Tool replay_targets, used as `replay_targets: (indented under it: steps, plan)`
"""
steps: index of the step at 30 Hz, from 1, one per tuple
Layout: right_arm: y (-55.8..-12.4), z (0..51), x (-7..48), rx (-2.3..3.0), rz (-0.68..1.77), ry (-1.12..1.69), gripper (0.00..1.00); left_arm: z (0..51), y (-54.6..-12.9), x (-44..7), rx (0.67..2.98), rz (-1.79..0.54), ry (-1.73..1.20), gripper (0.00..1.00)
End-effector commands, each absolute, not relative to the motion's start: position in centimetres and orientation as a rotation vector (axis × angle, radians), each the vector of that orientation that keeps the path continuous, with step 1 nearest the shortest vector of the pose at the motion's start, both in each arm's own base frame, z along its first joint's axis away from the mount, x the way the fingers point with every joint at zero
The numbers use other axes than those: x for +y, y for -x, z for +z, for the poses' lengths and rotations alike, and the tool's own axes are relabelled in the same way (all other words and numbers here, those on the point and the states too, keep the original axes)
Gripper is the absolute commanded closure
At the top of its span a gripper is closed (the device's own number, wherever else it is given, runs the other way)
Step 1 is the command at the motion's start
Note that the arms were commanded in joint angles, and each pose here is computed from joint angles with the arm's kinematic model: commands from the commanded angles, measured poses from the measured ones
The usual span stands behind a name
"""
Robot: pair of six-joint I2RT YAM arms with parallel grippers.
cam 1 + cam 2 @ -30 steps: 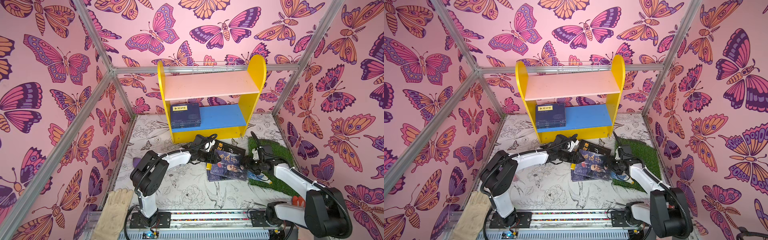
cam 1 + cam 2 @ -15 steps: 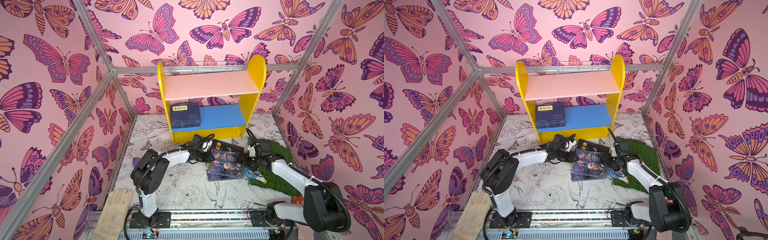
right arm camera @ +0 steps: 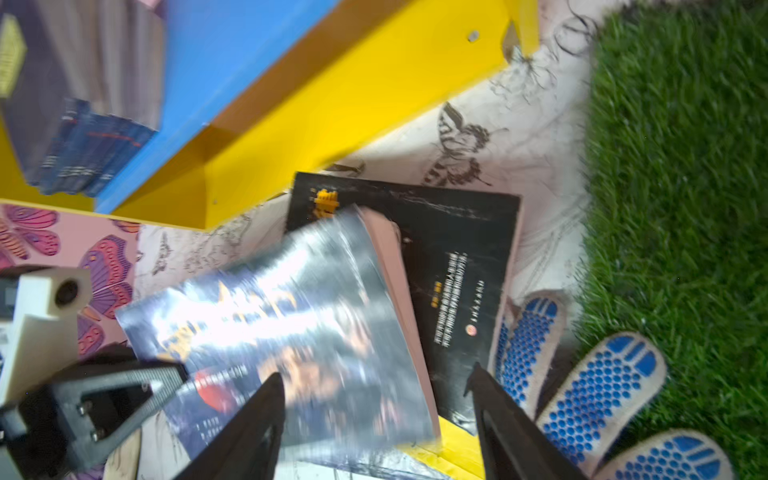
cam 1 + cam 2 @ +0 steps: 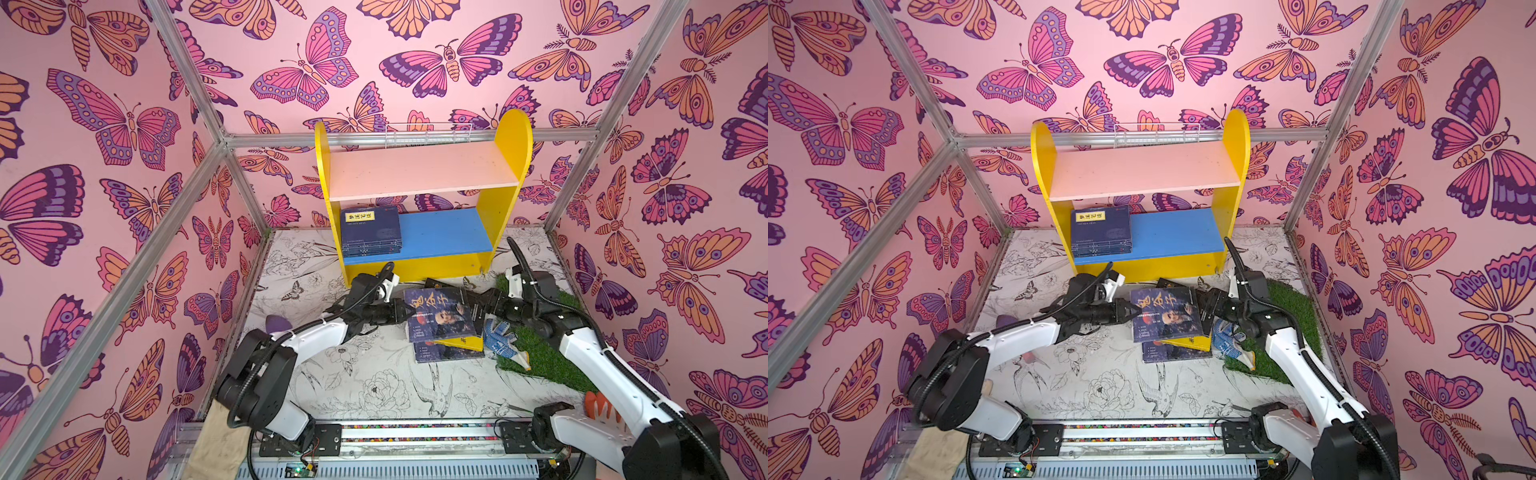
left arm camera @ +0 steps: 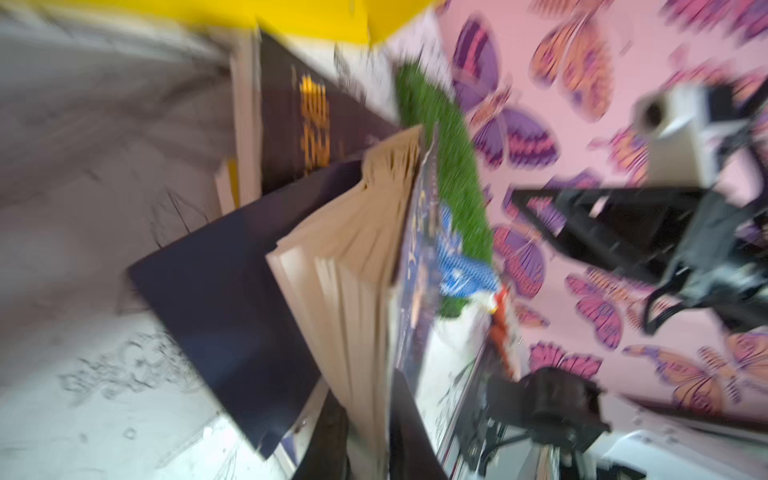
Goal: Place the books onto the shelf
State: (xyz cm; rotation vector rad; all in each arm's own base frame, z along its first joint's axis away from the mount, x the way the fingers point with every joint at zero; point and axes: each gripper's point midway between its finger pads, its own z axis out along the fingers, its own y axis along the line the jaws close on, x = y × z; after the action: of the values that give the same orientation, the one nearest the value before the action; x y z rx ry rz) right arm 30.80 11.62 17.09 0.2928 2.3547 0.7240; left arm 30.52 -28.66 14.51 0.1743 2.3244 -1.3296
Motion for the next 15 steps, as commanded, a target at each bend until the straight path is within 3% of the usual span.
replay_targets:
  steps: [1,7,15]
  plan:
    - [-30.5,19.9,14.6,2.259,0.94,-0.144,0.29,22.2,-31.7,-28.6,2.005,-1.543,-0.136,1.0]
    - [-29.6,21.9,17.1,2.167,1.196,-0.093,0.29,27.1,-32.1,-27.8,1.779,-1.678,-0.099,1.0]
    - [-30.3,23.4,18.5,2.032,1.425,-0.169,0.29,30.1,-31.8,-28.2,1.658,-1.799,-0.116,1.0]
